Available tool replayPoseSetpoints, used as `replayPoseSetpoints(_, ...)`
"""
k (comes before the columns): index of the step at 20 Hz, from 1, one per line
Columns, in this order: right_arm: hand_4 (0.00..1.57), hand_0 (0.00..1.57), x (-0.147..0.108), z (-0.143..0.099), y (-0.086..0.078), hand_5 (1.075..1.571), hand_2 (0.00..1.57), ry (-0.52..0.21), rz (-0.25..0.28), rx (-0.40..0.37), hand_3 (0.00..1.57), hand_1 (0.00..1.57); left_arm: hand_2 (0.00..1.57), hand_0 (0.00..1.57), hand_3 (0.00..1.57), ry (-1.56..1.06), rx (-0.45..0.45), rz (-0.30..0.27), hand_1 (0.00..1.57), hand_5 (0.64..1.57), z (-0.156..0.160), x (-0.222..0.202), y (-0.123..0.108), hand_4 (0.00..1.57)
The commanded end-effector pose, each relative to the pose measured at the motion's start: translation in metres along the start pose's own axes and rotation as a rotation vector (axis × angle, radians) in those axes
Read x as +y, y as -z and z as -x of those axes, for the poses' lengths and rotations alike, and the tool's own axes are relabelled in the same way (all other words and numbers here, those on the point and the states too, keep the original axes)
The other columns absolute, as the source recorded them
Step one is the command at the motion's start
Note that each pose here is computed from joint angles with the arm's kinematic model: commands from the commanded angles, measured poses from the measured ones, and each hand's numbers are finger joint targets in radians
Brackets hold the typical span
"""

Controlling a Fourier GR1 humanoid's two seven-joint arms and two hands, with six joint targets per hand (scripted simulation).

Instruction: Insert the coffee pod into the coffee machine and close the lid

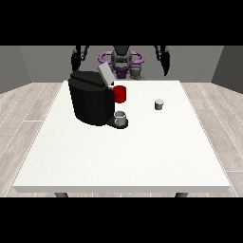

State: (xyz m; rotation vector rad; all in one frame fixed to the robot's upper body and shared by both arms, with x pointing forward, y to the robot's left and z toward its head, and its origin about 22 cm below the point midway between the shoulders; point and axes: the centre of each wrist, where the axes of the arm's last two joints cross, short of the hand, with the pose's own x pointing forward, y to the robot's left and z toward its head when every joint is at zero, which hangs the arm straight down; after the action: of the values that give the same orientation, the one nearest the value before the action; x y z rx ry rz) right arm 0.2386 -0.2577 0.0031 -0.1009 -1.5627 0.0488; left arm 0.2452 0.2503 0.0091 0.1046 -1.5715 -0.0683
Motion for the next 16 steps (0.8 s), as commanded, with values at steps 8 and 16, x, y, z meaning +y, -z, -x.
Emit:
replayPoseSetpoints(8,0.11,0.00,-0.009,0.018,-0.010,1.571,0.00,0.072,0.157,-0.059,0.00,0.00,0.00,0.00,0.00,-0.012,-0.147,0.058,0.00,1.571,0.008,0.034,-0.006,0.24)
replayPoseSetpoints(16,0.17,0.00,0.016,-0.012,0.019,1.571,0.00,0.084,0.116,-0.147,0.00,0.00,0.00,0.00,0.00,0.185,-0.141,0.059,0.00,1.571,-0.015,0.064,0.044,0.00)
